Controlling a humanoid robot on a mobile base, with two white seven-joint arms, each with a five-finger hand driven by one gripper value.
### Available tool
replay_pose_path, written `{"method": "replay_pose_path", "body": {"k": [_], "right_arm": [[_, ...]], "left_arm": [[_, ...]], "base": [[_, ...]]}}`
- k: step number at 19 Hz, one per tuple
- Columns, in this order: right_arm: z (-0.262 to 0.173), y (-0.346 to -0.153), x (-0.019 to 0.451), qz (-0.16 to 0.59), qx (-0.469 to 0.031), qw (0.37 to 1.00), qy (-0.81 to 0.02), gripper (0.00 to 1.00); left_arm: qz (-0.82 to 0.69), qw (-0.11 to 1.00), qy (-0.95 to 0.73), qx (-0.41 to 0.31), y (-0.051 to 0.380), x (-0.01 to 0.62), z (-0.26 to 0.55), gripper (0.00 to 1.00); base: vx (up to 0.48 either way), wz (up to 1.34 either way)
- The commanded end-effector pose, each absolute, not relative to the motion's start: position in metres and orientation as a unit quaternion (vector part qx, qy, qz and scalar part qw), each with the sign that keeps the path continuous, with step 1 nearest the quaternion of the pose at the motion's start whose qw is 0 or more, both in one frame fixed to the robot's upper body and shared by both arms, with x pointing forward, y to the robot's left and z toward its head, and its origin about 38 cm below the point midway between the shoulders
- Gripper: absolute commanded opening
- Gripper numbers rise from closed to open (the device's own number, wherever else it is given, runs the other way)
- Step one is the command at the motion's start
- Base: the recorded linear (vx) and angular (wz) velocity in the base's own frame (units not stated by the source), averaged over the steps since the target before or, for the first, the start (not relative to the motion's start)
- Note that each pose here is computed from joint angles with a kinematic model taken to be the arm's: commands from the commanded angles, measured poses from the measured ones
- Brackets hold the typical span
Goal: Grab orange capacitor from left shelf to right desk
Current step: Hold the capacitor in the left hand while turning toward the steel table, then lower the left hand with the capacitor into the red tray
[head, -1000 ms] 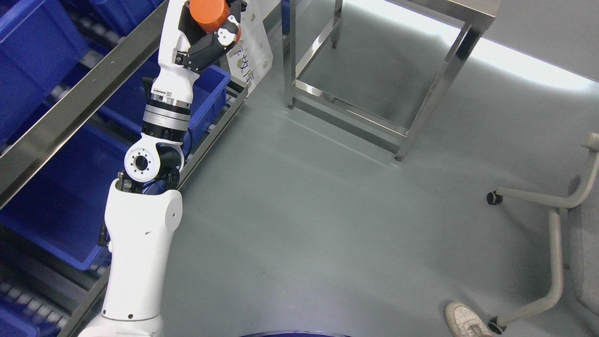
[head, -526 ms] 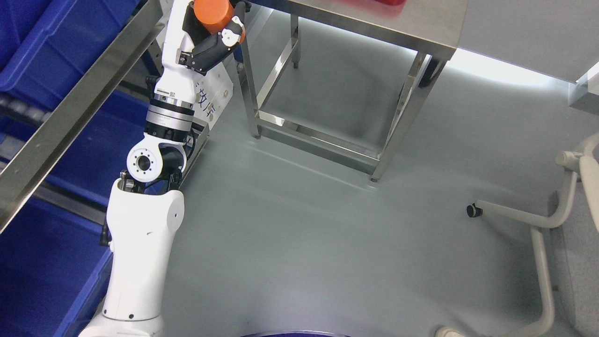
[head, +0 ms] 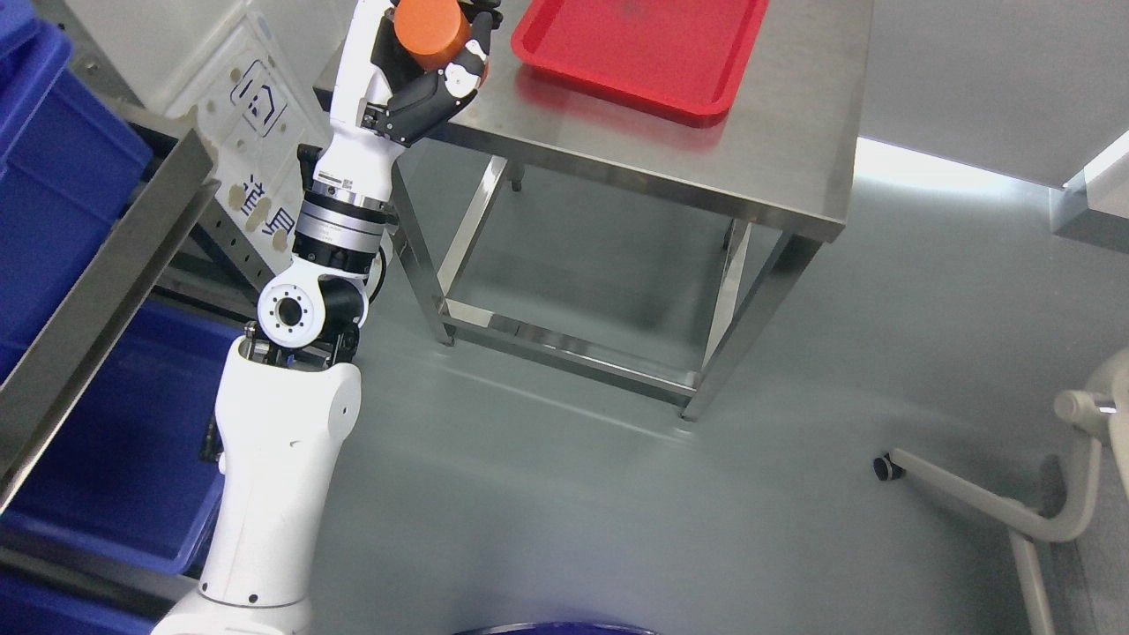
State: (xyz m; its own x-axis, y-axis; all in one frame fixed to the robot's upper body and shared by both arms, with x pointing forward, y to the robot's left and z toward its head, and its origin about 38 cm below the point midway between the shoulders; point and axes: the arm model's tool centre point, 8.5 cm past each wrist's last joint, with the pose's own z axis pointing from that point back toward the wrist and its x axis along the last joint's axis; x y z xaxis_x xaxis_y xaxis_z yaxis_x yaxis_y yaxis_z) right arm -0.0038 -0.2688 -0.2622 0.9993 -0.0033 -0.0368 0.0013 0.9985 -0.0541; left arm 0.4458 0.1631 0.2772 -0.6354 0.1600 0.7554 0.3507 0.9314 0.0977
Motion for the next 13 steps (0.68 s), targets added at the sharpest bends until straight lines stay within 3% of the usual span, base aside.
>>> {"method": "replay_pose_path", "body": {"k": [1,13], "right_arm": [[-0.262,-0.280,-0.001,-0.006,-0.036,0.999,0.008,1.00],[-0.262,-0.280,-0.001,-0.006,-0.036,0.999,0.008,1.00]], "left_arm": [[-0.161,0.412,-0.881,-0.168,0.131,0.440,0.267,0.03],[-0.264,0.507,-0.794,-0.209,0.053,0.433,0.197,0.04]], "base": [[0.382,-0.04],[0.343,-0.04]]}}
